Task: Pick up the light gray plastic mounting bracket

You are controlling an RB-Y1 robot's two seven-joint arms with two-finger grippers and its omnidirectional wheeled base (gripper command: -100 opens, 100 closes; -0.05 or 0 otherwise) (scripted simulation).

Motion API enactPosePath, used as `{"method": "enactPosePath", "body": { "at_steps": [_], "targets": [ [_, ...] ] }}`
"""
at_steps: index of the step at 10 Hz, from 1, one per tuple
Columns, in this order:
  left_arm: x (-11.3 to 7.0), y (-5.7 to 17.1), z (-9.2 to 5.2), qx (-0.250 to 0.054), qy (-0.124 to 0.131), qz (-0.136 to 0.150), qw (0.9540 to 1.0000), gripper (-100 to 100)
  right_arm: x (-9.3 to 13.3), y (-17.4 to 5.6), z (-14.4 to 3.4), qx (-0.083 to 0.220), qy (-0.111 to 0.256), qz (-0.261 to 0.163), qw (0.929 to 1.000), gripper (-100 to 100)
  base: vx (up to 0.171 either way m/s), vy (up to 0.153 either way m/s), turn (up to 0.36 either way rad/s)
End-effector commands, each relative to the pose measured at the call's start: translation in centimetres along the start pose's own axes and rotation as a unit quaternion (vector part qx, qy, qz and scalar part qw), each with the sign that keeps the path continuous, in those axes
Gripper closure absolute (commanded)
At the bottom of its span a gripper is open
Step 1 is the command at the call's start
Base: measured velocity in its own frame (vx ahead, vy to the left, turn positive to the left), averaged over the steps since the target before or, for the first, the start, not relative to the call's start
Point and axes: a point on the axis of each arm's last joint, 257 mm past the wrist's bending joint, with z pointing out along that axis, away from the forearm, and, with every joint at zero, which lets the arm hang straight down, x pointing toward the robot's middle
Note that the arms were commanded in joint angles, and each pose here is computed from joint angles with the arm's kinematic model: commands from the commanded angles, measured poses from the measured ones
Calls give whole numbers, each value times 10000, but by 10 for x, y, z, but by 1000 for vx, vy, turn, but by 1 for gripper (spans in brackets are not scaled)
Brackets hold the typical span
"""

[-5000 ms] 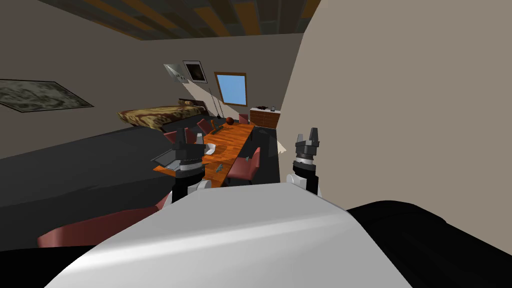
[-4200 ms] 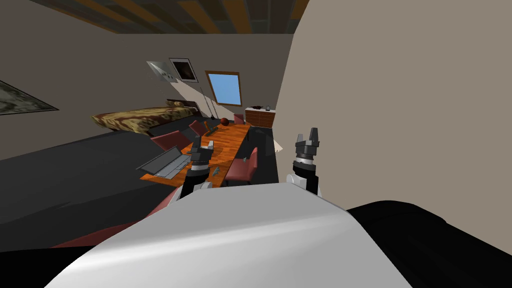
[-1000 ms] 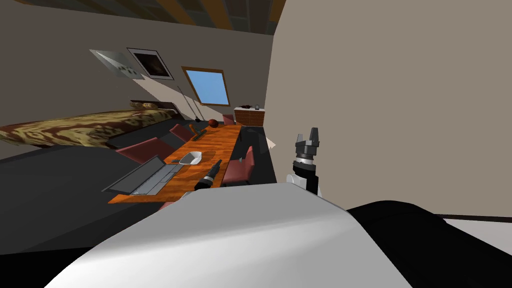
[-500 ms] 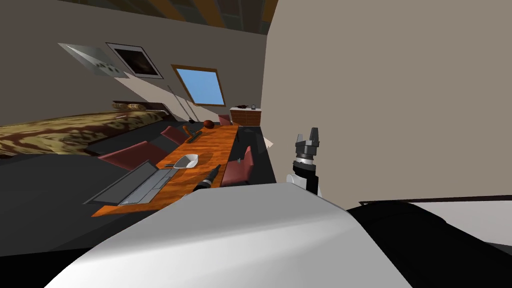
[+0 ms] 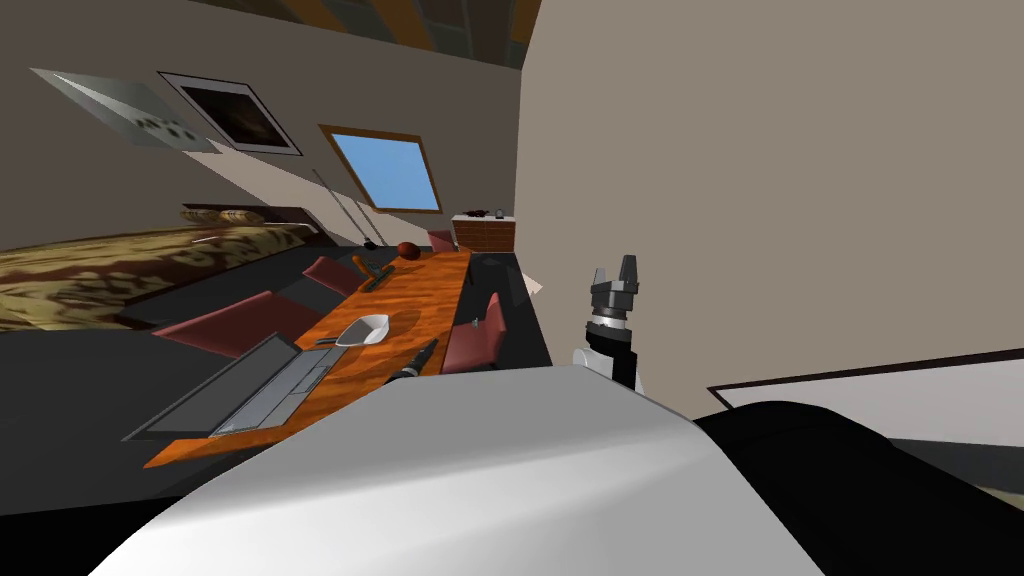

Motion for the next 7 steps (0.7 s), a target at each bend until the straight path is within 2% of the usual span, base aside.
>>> {"method": "enactPosePath", "body": {
  "at_steps": [1,3,4,5,7],
  "targets": [
    [4,21,-6,-208,47,49,9998,-100,0,0,0,0,0,0,10000,0,5,33,-70],
    [5,43,-10,-459,107,151,9988,-100,0,0,0,0,0,0,10000,0,6,38,-108],
    [6,61,-13,-669,157,248,9973,-100,0,0,0,0,0,0,10000,0,7,37,-155],
    [7,67,-15,-733,170,244,9969,-100,0,0,0,0,0,0,10000,0,7,37,-85],
    [7,102,-25,-1134,259,417,9923,-100,0,0,0,0,0,0,10000,0,-2,58,-177]
  ]
}}
